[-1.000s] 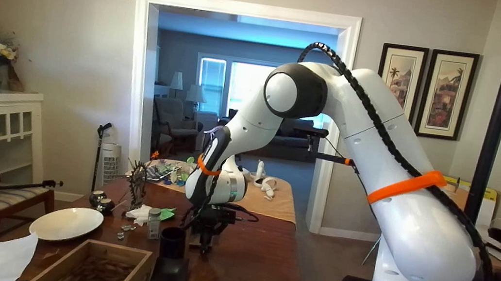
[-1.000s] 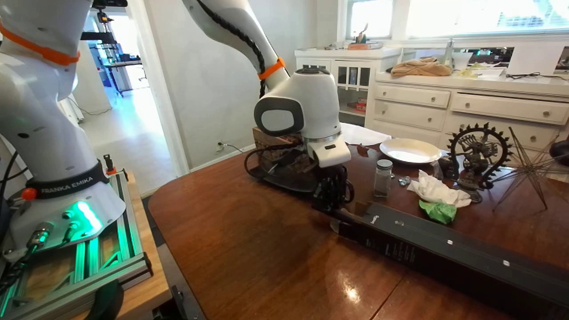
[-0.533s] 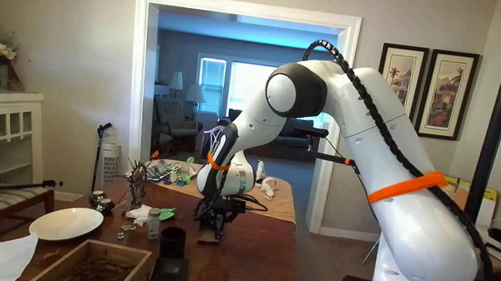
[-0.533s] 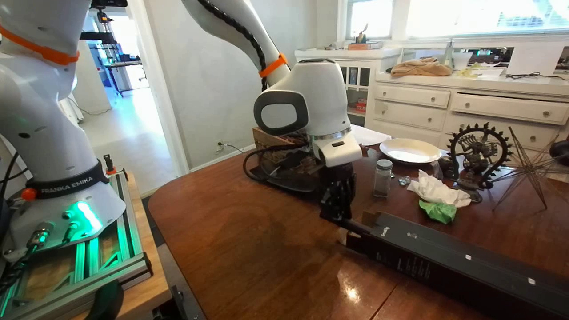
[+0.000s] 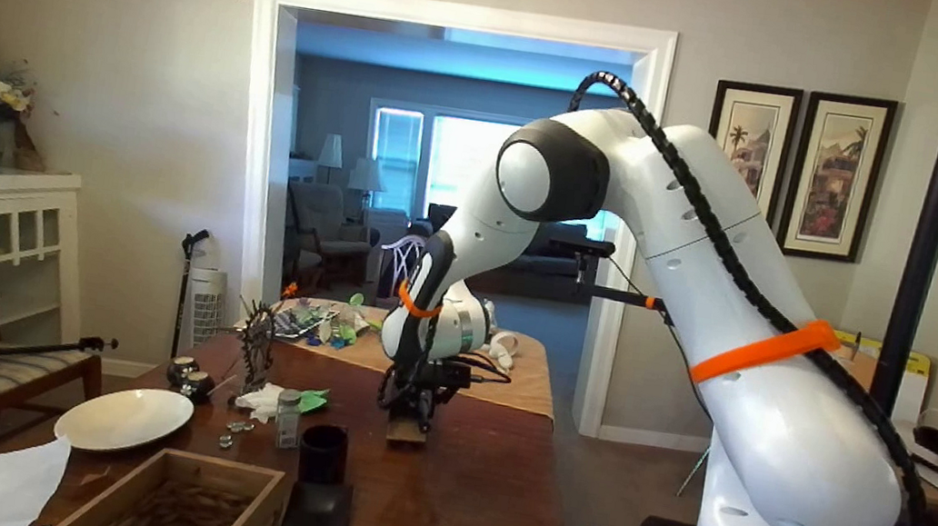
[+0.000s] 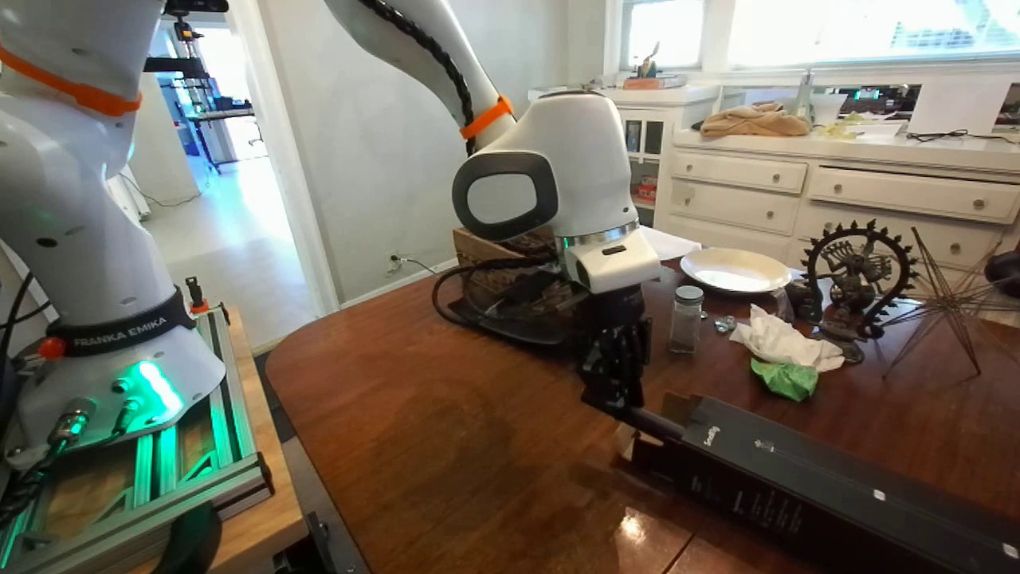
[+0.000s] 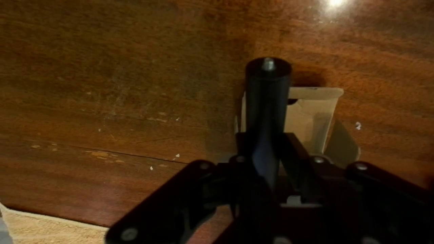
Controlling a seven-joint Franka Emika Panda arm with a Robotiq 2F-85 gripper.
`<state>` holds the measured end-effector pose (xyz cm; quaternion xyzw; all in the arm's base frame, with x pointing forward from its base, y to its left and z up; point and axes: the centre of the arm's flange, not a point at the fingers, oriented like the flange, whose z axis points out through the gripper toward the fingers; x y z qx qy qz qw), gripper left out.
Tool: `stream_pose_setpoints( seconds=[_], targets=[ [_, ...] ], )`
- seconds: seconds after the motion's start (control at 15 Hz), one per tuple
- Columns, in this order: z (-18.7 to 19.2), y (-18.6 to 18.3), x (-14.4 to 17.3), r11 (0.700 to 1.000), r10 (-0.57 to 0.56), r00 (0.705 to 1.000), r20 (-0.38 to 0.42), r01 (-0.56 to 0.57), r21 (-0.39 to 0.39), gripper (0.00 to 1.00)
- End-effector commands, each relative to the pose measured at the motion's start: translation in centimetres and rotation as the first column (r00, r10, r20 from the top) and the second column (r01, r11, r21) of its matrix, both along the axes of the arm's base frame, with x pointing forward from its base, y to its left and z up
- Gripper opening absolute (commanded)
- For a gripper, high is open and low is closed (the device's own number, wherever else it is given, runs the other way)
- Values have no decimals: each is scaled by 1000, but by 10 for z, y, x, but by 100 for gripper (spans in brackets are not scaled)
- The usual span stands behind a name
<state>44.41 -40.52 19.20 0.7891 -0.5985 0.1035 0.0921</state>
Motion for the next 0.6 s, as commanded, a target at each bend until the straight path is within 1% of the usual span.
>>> stream_pose_setpoints(
  seconds=[0.0,0.27,0.4,0.53],
  targets=[
    [-10,44,9,999,16,999,-35,-15,30,7],
    [-26,85,19,993,26,999,-38,-22,119,7],
    [-28,97,22,988,24,999,-42,-17,152,7],
    [-30,103,23,987,30,999,-35,-24,162,7]
  ],
)
